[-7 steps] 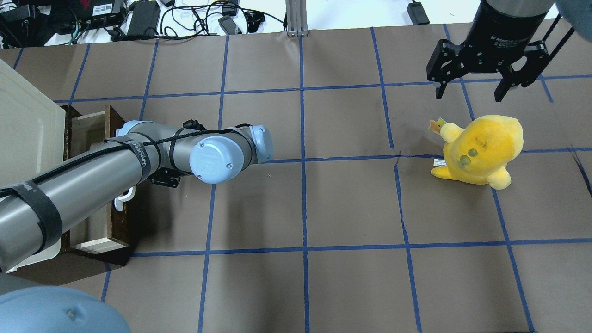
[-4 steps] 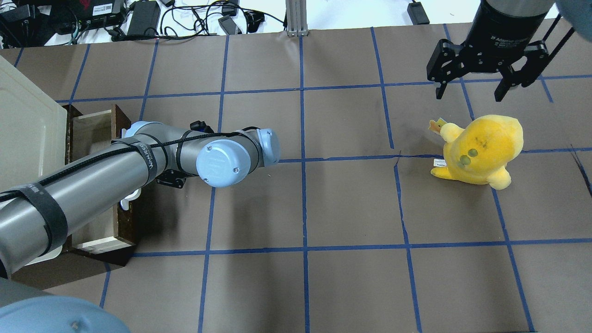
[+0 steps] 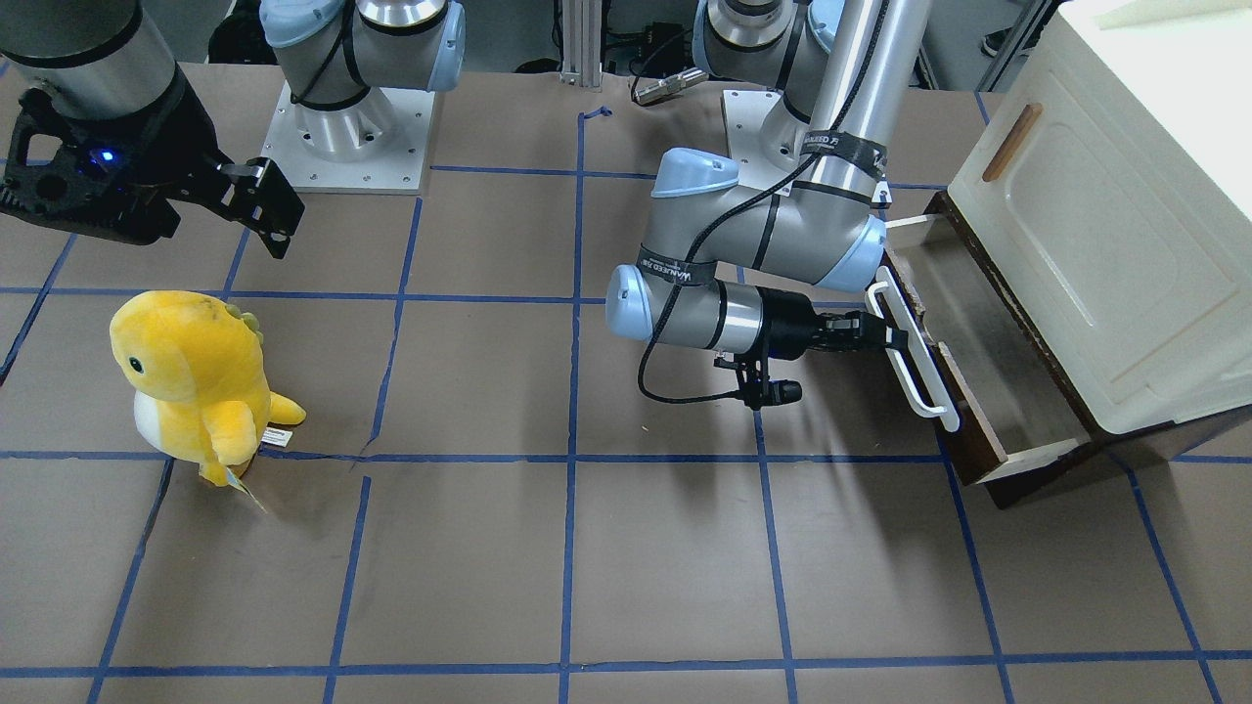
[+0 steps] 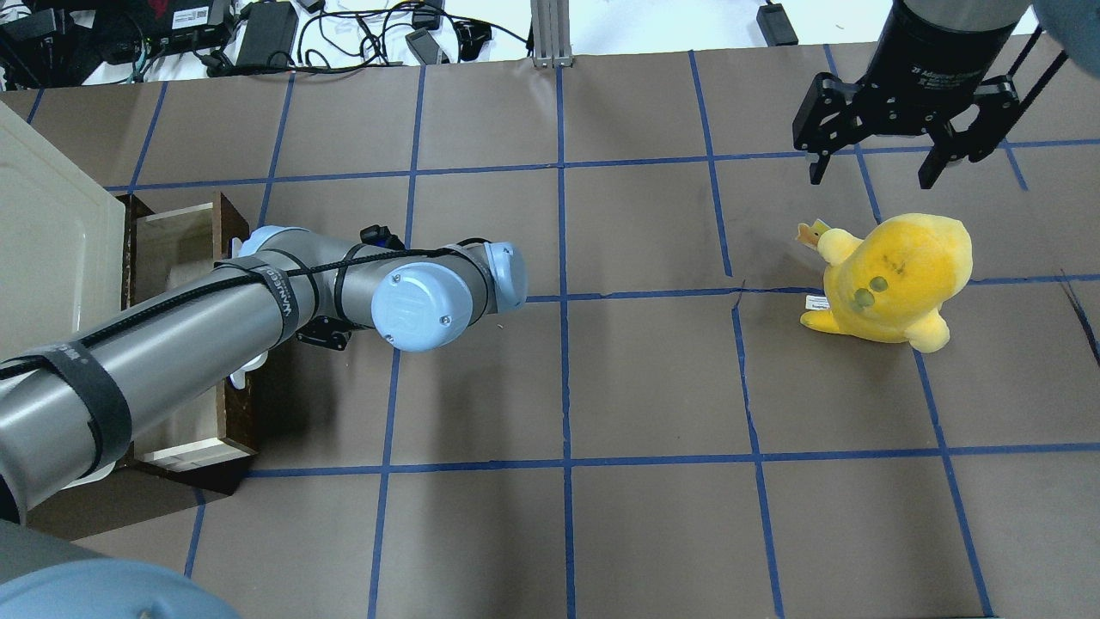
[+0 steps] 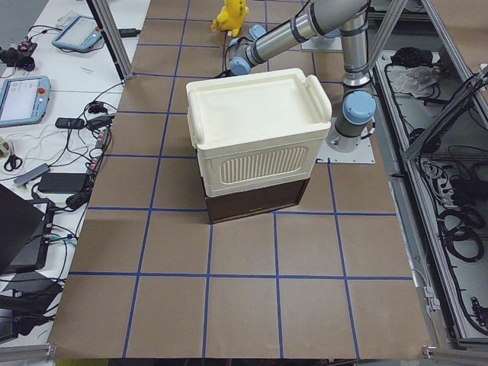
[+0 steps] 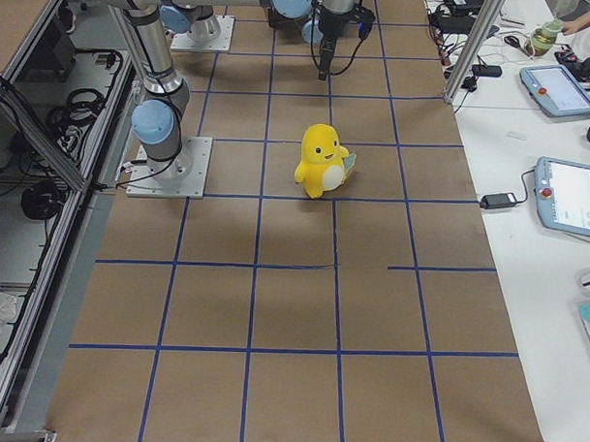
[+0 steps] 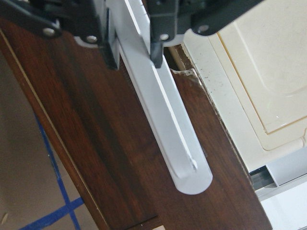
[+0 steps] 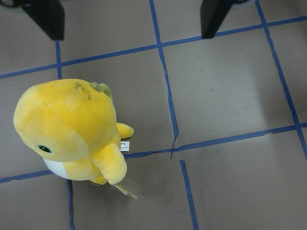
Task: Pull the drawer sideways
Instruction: 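Pull the handle with the left gripper, sliding the drawer out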
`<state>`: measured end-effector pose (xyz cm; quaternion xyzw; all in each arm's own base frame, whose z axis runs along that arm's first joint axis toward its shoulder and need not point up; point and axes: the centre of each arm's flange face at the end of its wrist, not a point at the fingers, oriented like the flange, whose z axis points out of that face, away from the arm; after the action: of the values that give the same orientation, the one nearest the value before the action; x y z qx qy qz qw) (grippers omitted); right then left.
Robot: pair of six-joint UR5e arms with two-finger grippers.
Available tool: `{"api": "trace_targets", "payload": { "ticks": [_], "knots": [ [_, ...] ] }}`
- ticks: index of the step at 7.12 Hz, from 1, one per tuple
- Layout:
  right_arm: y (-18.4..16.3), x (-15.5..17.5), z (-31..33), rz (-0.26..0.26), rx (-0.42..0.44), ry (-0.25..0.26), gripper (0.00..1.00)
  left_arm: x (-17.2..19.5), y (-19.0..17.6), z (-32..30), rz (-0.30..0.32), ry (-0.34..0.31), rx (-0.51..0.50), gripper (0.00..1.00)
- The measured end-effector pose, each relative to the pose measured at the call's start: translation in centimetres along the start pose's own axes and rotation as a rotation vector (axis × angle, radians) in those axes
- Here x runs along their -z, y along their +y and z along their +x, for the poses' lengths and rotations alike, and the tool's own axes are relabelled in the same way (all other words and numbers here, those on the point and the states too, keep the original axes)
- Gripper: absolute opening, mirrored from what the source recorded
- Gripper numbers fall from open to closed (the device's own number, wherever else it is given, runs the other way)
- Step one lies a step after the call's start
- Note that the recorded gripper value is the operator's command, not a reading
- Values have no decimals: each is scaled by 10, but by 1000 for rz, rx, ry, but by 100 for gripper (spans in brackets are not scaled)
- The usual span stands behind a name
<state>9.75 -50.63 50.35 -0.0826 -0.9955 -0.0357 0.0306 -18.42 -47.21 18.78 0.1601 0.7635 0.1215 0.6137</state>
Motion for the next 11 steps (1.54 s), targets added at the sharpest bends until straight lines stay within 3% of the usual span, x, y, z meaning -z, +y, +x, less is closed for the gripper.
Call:
{"api": "trace_targets", "payload": {
  "ticks": [6,7,8,9,11],
  "knots": [
    [0,0,0,0,0,0,100,12,2,3,24,-9,1,25],
    [0,0,0,-1,0,0,100,16,4,4,31,-13,0,34],
    [0,0,0,0,0,0,100,17,4,4,35,-15,-1,58],
    [0,0,0,0,0,0,100,18,4,4,38,-18,-1,100],
    [0,0,0,0,0,0,100,19,5,0,39,-14,11,100]
  ]
}}
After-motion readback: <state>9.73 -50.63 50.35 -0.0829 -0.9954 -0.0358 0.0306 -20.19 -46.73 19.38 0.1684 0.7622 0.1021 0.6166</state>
